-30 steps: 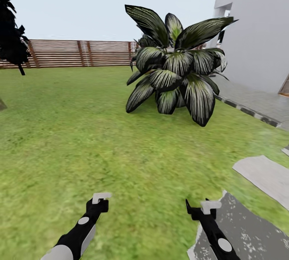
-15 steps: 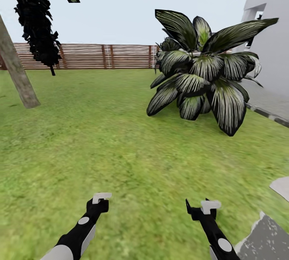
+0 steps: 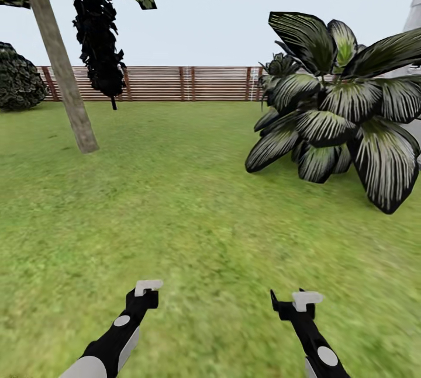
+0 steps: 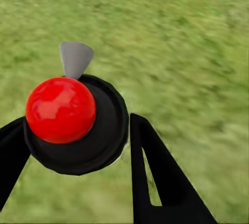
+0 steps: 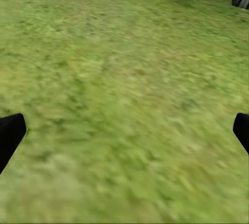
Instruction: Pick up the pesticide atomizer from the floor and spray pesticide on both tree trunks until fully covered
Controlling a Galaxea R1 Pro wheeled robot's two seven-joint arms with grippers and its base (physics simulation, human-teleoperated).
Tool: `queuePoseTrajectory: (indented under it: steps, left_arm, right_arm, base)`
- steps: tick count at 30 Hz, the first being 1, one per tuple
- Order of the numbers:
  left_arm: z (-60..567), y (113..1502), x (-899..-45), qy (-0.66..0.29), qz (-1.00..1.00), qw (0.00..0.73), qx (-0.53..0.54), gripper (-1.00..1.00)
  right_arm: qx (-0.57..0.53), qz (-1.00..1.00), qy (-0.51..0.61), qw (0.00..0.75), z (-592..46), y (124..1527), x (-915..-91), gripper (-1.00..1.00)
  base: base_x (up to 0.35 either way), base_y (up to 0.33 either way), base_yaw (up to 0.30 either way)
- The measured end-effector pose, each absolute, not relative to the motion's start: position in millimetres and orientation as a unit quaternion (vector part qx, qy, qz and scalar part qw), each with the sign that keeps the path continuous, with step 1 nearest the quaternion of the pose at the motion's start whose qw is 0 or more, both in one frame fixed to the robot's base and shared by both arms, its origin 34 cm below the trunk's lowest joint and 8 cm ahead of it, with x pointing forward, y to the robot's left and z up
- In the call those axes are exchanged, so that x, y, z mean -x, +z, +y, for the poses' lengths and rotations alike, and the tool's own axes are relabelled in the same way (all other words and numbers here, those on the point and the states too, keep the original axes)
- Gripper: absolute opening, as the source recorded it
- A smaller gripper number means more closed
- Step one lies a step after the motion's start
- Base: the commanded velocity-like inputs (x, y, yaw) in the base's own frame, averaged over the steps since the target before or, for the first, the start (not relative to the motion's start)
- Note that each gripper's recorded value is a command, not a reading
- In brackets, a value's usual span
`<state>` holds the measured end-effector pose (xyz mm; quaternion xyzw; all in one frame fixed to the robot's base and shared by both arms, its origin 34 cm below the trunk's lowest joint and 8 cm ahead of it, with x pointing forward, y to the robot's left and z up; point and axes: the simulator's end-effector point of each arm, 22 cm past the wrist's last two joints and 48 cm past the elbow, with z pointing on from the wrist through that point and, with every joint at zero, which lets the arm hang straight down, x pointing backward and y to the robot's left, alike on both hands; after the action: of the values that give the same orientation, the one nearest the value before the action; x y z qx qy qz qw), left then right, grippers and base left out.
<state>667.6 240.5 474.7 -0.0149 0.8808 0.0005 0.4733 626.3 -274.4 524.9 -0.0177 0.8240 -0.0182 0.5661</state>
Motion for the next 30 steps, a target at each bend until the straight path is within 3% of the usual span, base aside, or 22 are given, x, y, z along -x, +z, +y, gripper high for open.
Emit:
queuePoseTrajectory:
  steps: [30]
  left_arm:
    - [240,486,-671,0.000,0.876,0.483,0.015,-1.00]
  right_arm:
    - [0.018,0.818,-0.018,0.574,-274,535,-629,1.00]
  base:
    - [0.164,0.288,0.270]
